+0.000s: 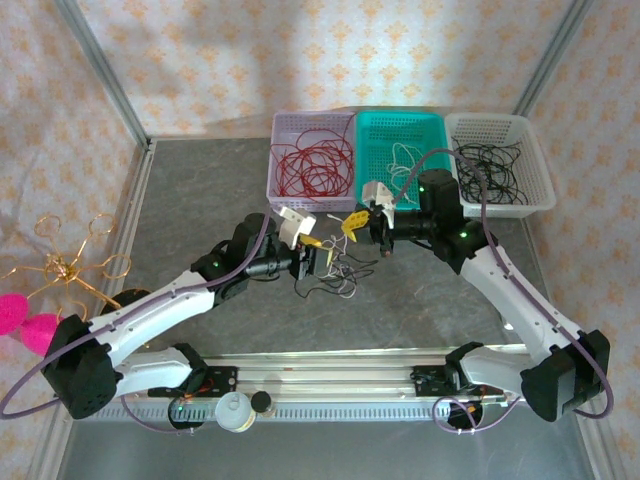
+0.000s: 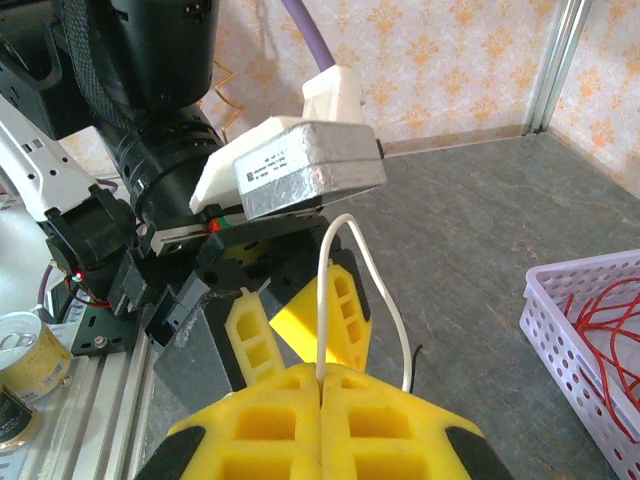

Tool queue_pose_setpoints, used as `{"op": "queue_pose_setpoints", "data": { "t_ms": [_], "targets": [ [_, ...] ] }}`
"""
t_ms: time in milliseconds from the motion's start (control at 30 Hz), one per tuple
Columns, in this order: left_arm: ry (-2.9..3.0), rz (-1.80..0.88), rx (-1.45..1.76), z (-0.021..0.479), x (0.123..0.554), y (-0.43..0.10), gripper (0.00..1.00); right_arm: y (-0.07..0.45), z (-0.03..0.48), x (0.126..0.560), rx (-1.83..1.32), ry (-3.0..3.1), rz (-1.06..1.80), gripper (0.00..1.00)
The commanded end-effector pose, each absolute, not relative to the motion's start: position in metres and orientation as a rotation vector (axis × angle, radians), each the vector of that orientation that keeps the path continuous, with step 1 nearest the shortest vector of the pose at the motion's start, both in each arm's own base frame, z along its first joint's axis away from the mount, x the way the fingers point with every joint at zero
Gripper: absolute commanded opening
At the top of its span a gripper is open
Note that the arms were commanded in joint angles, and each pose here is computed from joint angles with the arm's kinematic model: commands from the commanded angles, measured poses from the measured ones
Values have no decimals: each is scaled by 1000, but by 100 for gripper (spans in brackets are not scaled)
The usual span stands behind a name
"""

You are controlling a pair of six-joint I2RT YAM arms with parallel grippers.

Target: Untangle the cables

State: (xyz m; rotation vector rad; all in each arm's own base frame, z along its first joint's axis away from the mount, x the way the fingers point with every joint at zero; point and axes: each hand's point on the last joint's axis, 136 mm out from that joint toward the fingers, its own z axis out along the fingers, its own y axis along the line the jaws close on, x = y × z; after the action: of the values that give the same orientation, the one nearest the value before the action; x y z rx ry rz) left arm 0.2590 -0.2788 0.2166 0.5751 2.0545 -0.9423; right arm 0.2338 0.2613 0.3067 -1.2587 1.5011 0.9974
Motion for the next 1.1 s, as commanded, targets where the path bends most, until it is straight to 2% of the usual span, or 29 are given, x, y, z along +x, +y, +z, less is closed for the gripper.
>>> {"op": "queue_pose_setpoints", "data": {
  "t_ms": [0,133,333,400,533,633,800,1000,1067],
  "targets": [
    [2004,-947,557,227,258,-275,34,265,324,231,-1279,1441,1008,0],
    [2006,-942,523,226,257,-269,19,266,323,233,-1281,1435,1001,0],
    [1964,-968,474,234,255,-265,20,268,322,232,-1283,1428,1027,0],
    [1952,-978,467,236,256,-266,15,268,323,232,-1280,1422,1030,0],
    [1927,-1000,449,241,260,-270,10,269,323,231,-1273,1417,1046,0],
    [1898,-1013,411,245,264,-269,0,269,322,231,-1271,1417,1051,0],
    [1797,-1154,324,256,263,-274,1,270,321,231,-1270,1415,1053,0],
    [1774,-1220,281,251,265,-278,33,271,325,230,-1270,1404,1057,0],
    [1767,-1227,271,251,268,-280,34,271,324,230,-1273,1407,1055,0]
  ]
}}
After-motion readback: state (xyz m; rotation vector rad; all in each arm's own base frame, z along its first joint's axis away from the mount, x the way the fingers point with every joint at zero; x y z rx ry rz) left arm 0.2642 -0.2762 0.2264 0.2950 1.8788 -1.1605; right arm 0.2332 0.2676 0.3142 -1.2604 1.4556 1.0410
